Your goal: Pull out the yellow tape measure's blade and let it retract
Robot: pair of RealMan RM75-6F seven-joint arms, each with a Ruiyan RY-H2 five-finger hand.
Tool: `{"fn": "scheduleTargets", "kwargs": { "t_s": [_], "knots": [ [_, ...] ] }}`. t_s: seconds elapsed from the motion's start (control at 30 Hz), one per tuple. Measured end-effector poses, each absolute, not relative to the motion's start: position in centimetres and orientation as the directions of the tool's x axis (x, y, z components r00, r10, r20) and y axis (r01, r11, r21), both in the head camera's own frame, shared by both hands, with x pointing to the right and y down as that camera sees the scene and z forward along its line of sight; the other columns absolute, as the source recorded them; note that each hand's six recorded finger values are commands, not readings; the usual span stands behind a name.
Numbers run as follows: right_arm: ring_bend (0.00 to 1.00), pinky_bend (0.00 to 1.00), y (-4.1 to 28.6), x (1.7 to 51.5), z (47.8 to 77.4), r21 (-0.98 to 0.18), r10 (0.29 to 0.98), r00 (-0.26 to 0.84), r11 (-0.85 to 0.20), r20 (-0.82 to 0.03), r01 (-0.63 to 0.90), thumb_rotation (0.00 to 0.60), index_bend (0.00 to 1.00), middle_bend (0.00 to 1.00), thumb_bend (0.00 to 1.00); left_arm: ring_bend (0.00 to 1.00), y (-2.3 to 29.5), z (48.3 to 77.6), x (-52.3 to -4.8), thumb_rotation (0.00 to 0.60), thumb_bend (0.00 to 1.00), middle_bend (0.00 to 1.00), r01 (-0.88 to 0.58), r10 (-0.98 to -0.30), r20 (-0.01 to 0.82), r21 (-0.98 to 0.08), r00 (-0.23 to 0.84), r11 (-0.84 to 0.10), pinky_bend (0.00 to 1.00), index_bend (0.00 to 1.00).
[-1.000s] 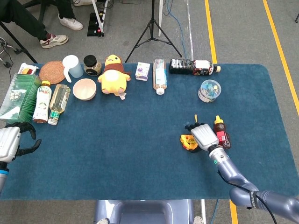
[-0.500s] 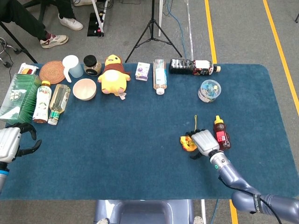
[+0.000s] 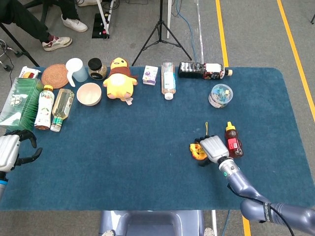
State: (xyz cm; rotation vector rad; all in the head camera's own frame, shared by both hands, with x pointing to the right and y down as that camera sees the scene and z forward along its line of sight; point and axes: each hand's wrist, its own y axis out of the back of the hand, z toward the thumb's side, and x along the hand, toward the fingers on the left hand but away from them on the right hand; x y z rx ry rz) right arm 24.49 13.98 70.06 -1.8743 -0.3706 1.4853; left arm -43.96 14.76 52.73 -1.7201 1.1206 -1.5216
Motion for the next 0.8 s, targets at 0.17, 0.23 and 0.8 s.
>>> {"fn": "scheduleTargets", "kwargs": {
  "t_s": [0.17, 0.23, 0.8],
  "knots": [
    [0.36, 0.39, 13.5, 24.5, 70.6, -0.673, 0.616, 0.284, -0.715, -0.735, -0.192, 0.446, 0.33, 0.39, 0.18, 0.35, 14.9, 52.9, -44.2, 0.527, 0.30, 0.45, -0.211, -0.869, 0.496, -0.850, -0.009, -0.483, 0.36, 0.60],
    [0.38, 0.40, 13.4, 24.5, 70.8, -0.673, 0.618, 0.280, -0.716, -0.735, -0.184, 0.444, 0.36, 0.42, 0.19, 0.35, 14.9, 52.9, -44.4, 0.527, 0.30, 0.45, -0.211, -0.869, 0.495, -0.850, -0.012, -0.482, 0.36, 0.60],
    [0.58, 0.57, 13.1, 24.4, 71.2, -0.691, 0.644, 0.279, -0.714, -0.712, -0.116, 0.444, 0.56, 0.59, 0.24, 0.35, 15.0, 52.8, -44.5, 0.522, 0.30, 0.45, -0.210, -0.868, 0.496, -0.851, -0.015, -0.482, 0.36, 0.60]
  ]
}}
